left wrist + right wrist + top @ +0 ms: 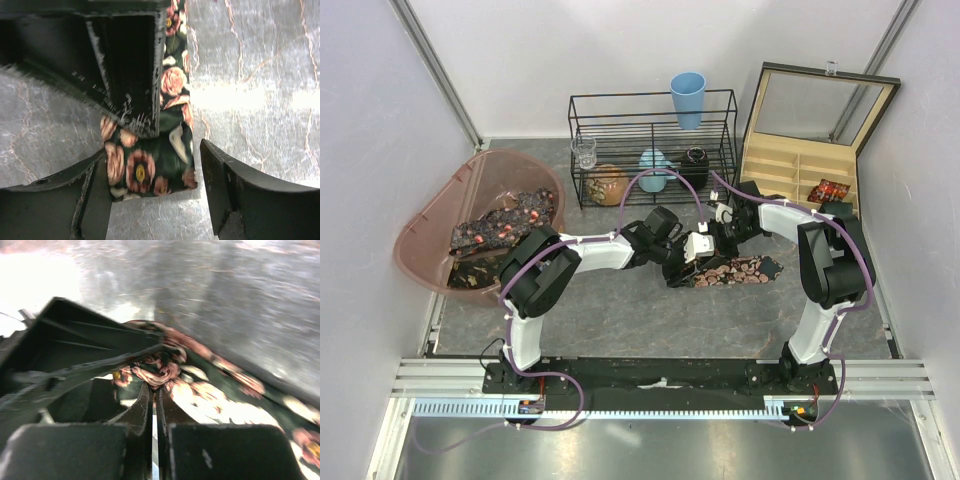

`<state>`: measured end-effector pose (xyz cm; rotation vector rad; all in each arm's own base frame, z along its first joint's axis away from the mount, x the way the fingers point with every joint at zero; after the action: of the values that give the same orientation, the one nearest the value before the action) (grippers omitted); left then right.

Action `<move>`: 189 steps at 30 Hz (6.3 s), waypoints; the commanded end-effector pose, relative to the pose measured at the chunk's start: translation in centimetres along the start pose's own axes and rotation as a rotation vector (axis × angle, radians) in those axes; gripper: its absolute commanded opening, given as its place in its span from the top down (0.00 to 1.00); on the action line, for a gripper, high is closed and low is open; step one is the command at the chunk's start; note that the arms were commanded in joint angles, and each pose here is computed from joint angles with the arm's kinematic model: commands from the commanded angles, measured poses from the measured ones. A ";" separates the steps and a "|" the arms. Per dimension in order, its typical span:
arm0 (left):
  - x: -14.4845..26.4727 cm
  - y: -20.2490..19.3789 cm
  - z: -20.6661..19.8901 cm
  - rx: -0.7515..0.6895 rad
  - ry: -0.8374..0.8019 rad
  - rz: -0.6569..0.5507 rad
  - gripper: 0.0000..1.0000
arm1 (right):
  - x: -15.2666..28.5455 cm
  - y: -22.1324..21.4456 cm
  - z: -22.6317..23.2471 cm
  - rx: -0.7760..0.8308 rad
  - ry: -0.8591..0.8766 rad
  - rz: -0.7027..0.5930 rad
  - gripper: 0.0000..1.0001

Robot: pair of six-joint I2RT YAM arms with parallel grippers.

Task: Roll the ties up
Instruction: Roll the tie at the center of the board.

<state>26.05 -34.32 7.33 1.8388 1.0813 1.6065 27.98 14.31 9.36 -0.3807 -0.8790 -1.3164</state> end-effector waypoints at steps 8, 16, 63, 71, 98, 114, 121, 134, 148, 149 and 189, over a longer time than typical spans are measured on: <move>0.1 1.4 0.3 0.030 0.005 -0.184 0.27 | -0.4 -0.9 -5.1 0.014 -0.379 0.063 1.00; -0.6 2.5 0.7 0.059 -0.004 -0.262 0.26 | -0.7 -1.0 -5.4 0.018 -0.385 0.078 1.00; 0.0 -4.1 -0.1 0.035 -0.019 0.344 0.79 | 0.5 0.6 1.3 -0.001 0.136 -0.064 0.48; -0.1 -3.6 -0.2 0.071 -0.022 0.320 0.68 | -0.5 -0.8 -0.7 0.043 0.010 0.002 1.00; 1.8 1.5 0.5 0.120 -0.005 -0.369 0.02 | -2.0 -1.5 -4.4 0.099 -0.446 0.160 1.00; 0.3 -1.0 0.6 0.111 0.012 -0.406 0.18 | -4.3 -1.7 -4.2 0.110 -0.321 0.143 1.00; -0.8 -1.4 0.4 0.087 0.004 -0.337 0.42 | -4.8 -1.5 -3.7 0.109 -0.245 0.118 1.00; 0.5 -4.7 0.4 0.086 0.179 0.095 0.76 | 0.0 2.5 -1.5 0.090 -0.157 0.039 0.71; -0.2 -4.6 -0.1 0.055 0.136 0.276 0.71 | 2.1 1.4 0.6 0.027 0.129 -0.005 0.43; -0.3 -4.6 -0.1 0.054 0.133 0.283 0.70 | 1.8 1.4 0.7 0.040 0.126 -0.003 0.44; 0.8 1.6 1.3 0.045 0.031 -0.421 0.12 | -3.0 0.0 -6.6 0.003 -0.459 0.181 1.00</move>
<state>26.77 -33.83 7.64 1.6450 1.3446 1.4020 29.33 13.73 8.18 -0.5911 -0.9367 -1.2251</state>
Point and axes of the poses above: each gripper's point midway between its finger pads, its own x axis back along the fingers, its own z axis along the line the jaws close on, y = z × x, the point moved 7 cm from there along x, back along the fingers, and after that the axes turned 13 degrees about x, right-handed, at the moved point
